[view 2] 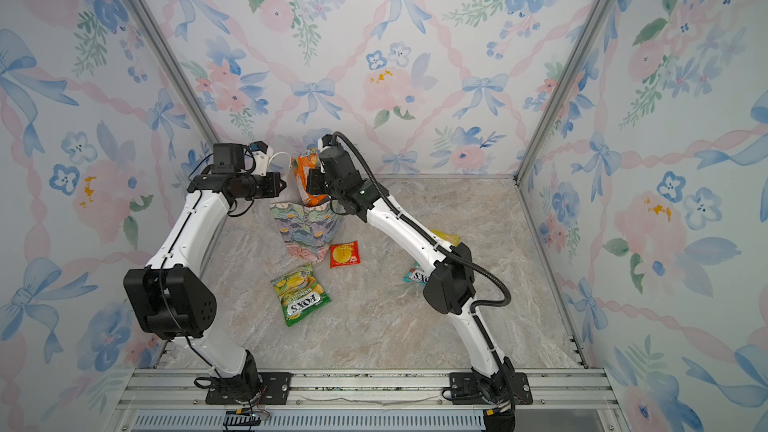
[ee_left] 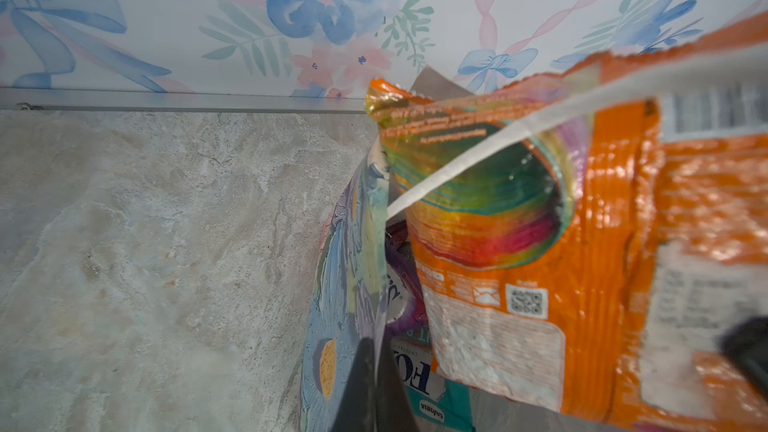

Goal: Place the snacks into the paper bag
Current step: 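Lower the orange bag into the gift bag with the right gripper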

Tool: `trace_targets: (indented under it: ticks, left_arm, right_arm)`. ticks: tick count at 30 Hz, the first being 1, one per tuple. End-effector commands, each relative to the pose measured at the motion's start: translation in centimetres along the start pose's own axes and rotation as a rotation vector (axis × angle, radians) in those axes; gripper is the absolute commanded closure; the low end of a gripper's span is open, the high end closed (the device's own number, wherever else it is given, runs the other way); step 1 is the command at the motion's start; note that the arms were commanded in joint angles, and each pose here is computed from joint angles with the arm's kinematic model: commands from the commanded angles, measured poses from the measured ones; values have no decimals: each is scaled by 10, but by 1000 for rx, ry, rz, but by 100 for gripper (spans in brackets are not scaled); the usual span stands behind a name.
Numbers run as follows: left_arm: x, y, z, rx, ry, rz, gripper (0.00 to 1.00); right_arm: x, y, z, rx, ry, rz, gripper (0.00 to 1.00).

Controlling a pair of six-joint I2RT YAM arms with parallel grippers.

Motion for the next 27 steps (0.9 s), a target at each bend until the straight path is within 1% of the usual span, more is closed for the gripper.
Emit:
trace_targets:
  ticks: [1, 8, 19, 27]
  left_arm:
    - [2, 4, -4, 8, 1, 2, 100]
    - [2, 4, -4, 8, 0, 1, 100]
    - [2, 4, -4, 8, 1, 2, 100]
    - [3, 4, -4, 8, 1, 6, 100]
  right_arm:
    - [26, 30, 19, -79, -26, 90, 100]
    - [24, 44, 22, -126, -32, 94, 100]
    - [19, 54, 17, -125, -64, 103, 100]
    - [16, 41, 6, -76, -93, 114, 100]
Point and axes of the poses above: each gripper's point midway between its finger pads, its own y axis back along the fingers, its own x axis along the line the jaws close on, z = x × y, the point moved 9 cm from there along y, back along the fingers, and after that the axes turned 12 degrees about -y, right-handed, at the moved point
